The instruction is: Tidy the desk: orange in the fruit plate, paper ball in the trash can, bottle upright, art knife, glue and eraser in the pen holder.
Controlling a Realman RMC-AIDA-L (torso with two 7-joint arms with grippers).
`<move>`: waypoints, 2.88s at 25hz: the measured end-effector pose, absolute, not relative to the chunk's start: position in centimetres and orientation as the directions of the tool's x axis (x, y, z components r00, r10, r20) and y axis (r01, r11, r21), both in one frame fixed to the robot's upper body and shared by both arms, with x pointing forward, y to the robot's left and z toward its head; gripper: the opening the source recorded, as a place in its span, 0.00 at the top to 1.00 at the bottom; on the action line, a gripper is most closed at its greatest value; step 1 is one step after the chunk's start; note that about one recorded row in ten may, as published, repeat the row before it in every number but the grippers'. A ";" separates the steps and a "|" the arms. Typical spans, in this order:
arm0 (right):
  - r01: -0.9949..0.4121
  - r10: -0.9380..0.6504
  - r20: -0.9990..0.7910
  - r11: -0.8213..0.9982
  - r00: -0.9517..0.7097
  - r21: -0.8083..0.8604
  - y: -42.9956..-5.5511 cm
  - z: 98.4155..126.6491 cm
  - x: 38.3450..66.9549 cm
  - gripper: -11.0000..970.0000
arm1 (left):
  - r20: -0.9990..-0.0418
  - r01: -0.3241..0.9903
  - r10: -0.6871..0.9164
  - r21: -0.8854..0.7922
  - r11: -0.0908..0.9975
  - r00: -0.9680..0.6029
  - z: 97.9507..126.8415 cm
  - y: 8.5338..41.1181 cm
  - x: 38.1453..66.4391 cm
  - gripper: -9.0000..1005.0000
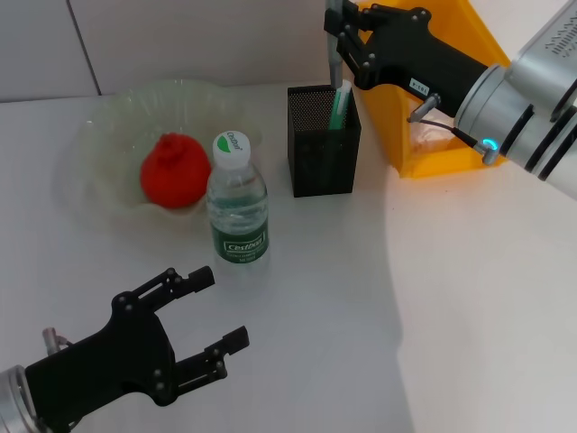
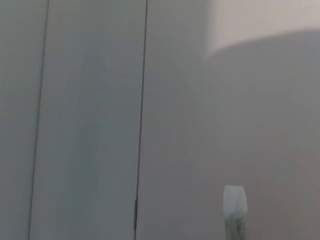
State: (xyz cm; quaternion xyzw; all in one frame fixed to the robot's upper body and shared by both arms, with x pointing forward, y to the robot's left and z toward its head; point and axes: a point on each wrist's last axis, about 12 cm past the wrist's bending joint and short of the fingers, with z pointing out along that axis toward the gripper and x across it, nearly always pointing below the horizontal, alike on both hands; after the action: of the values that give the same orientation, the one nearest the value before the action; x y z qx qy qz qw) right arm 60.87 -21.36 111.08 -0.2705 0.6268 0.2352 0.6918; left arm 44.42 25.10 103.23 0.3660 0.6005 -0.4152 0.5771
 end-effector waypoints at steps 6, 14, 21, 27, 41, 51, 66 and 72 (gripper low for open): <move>-0.673 -0.011 -0.995 0.736 0.101 -0.076 -21.1 111.1 60.9 0.85 | -0.997 0.918 -0.040 -0.078 0.389 -0.068 103.2 25.1 44.3 0.22; -0.687 0.016 -0.993 0.723 0.119 -0.070 -21.2 111.3 60.5 0.84 | -0.997 0.918 -0.038 -0.080 0.389 -0.071 103.1 25.3 44.1 0.22; -0.684 0.024 -0.992 0.726 0.124 -0.068 -21.4 111.4 60.6 0.84 | -0.997 0.919 -0.039 -0.079 0.387 -0.069 103.1 25.3 44.0 0.22; -0.684 0.021 -0.992 0.727 0.123 -0.069 -21.4 111.4 60.5 0.84 | -0.997 0.919 -0.038 -0.076 0.387 -0.066 103.2 25.4 44.1 0.22; -0.688 0.013 -0.992 0.722 0.128 -0.079 -21.3 111.5 60.6 0.83 | -0.997 0.915 -0.036 -0.079 0.396 -0.071 103.0 25.4 44.0 0.22; -0.673 -0.012 -0.996 0.736 0.093 -0.072 -21.0 111.1 61.2 0.82 | -0.997 0.914 -0.033 -0.078 0.398 -0.071 103.0 25.5 44.1 0.22; -0.675 -0.070 -0.994 0.730 0.080 -0.106 -20.3 109.7 61.3 0.81 | -0.996 0.912 -0.033 -0.091 0.399 -0.085 103.1 25.6 44.3 0.22; -0.672 -0.093 -0.993 0.732 0.069 -0.115 -19.9 109.6 61.7 0.81 | -0.996 0.912 -0.032 -0.093 0.400 -0.087 103.1 25.7 44.3 0.22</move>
State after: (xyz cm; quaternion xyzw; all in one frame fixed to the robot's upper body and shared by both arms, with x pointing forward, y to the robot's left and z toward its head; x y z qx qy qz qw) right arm 61.73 -19.93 109.56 -0.2955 0.6471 0.2165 0.6686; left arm 44.29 25.65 103.06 0.3599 0.6109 -0.4127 0.5718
